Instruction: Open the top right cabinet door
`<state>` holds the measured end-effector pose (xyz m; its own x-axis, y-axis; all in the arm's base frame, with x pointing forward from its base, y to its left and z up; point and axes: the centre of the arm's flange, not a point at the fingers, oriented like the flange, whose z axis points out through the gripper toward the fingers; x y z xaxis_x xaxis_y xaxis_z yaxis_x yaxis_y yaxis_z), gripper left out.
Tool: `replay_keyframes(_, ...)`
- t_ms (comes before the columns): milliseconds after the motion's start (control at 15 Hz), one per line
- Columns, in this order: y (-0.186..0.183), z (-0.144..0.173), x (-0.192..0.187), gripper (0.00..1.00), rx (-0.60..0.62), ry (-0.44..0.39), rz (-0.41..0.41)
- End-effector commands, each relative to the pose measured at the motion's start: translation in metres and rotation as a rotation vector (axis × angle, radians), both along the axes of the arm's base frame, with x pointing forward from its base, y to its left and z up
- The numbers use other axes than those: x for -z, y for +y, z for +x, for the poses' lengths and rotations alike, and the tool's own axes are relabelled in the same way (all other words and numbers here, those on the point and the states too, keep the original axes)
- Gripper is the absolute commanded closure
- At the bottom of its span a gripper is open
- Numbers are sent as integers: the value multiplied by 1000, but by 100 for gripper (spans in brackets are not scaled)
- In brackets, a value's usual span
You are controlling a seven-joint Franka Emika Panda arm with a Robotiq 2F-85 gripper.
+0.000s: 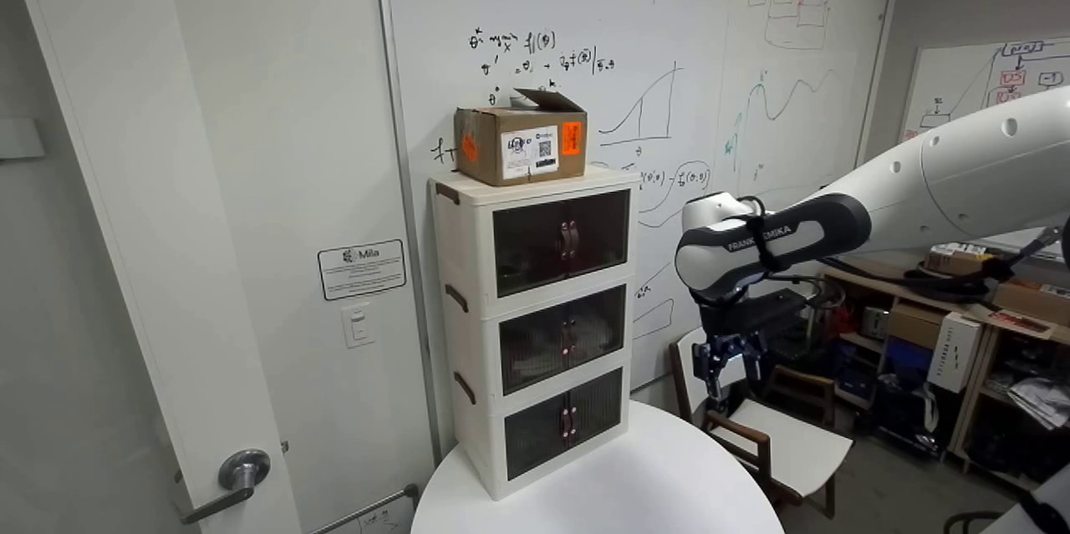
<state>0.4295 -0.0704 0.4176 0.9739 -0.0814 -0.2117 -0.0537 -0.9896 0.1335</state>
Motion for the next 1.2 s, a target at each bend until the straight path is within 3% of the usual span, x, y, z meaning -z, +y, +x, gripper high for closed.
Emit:
replay_keyframes(0,17,-3,0,0,-9,-24,-27)
replay_keyframes(267,45,17,-8,0,-37,-105,51)
replay_keyframes(533,57,40,-21,0,-56,-178,218)
replay_keyframes(933,48,58,-28,0,-226,-178,422)
replay_keyframes(1133,26,69,-28,0,-303,-253,537)
